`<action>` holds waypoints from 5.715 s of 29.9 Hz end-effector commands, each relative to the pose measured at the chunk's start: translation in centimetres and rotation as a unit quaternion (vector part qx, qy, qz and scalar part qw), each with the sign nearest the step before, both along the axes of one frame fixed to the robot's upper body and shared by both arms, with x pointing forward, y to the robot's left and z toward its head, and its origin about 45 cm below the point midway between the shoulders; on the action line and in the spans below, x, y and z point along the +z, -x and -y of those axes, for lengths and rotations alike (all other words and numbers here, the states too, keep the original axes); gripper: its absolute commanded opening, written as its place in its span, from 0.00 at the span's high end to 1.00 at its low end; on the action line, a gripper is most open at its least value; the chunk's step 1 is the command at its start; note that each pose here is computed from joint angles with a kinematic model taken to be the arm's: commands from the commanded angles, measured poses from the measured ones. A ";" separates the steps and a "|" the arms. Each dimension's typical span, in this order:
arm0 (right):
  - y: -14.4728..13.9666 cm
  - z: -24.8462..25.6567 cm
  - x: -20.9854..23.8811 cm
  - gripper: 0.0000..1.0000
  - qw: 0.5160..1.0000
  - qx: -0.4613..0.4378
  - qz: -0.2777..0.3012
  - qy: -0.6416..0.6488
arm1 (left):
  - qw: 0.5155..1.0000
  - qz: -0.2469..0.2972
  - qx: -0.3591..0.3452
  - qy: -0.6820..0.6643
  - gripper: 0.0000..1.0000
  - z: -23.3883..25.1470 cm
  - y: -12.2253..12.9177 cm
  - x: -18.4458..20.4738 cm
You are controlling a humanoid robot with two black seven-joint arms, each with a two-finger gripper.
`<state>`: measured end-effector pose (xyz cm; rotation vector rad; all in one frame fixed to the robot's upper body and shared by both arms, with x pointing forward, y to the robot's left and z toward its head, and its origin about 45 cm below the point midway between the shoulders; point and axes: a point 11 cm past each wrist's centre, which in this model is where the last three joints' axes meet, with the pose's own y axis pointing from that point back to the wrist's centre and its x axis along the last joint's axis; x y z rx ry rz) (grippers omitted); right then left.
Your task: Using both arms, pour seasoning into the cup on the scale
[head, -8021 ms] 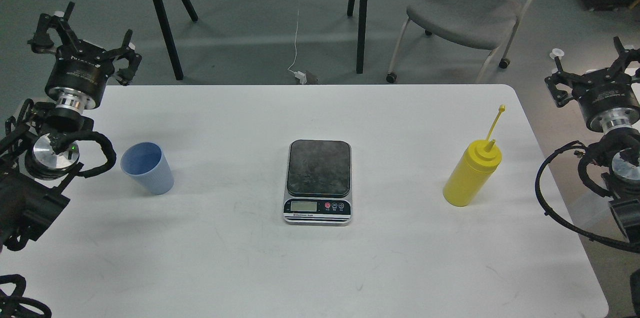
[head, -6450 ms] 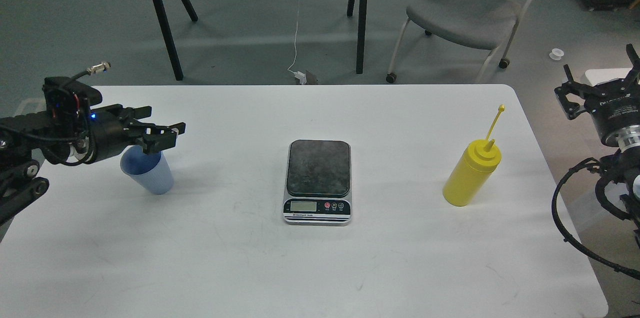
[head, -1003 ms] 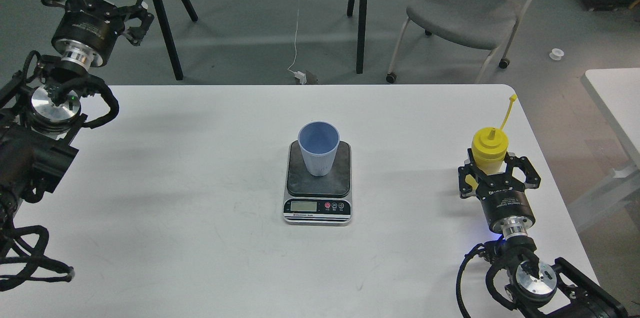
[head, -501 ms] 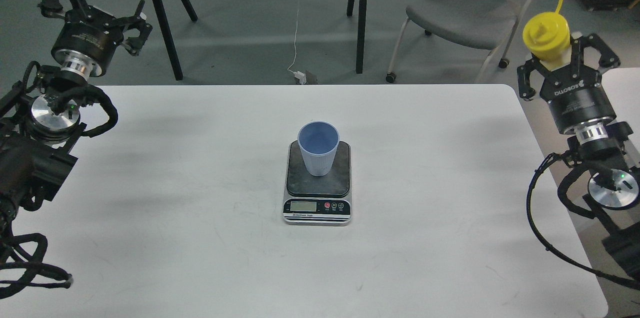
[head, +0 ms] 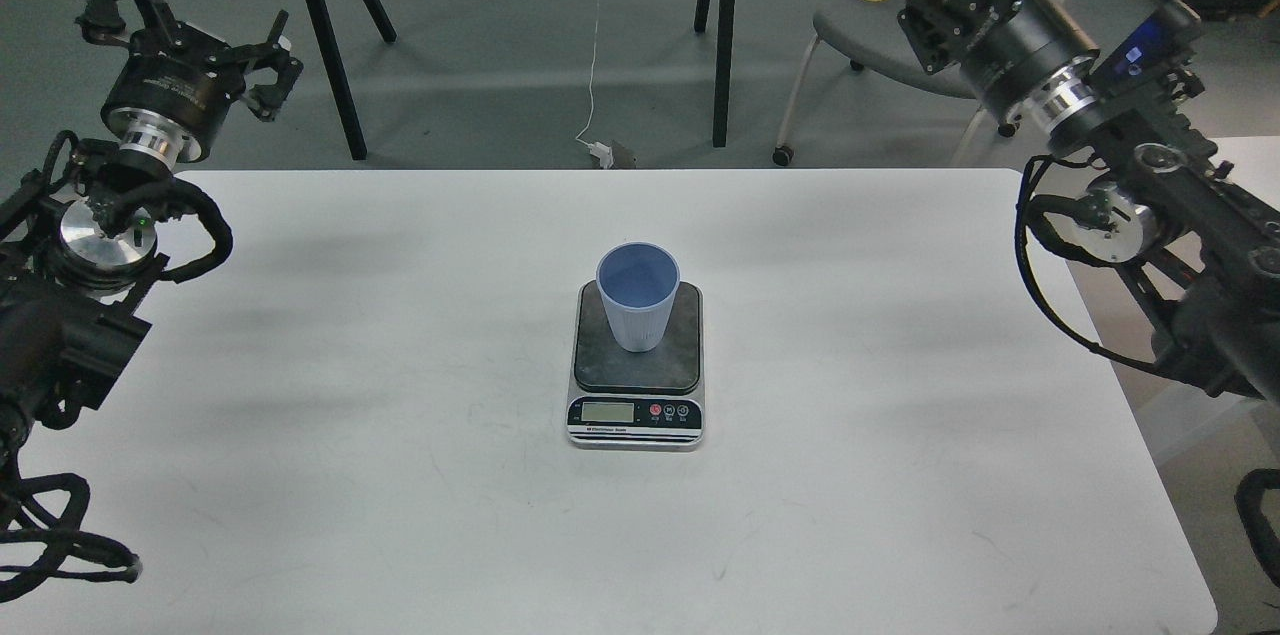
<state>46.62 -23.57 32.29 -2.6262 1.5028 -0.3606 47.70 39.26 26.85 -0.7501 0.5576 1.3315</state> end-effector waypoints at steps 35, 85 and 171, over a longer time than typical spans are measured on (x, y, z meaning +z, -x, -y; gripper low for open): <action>4.1 -15.8 -12.2 0.59 0.789 0.150 0.293 0.518 | 1.000 -0.003 -0.011 -0.007 0.01 0.8 -0.1 -0.3; 11.5 9.6 -16.4 0.59 0.787 -0.164 -0.271 -0.529 | 0.999 0.008 -0.054 0.003 0.01 4.4 -0.7 0.6; 9.0 26.0 -7.1 0.01 0.892 -0.200 -0.111 -0.389 | 0.998 0.027 -0.051 0.009 0.01 3.4 0.4 1.0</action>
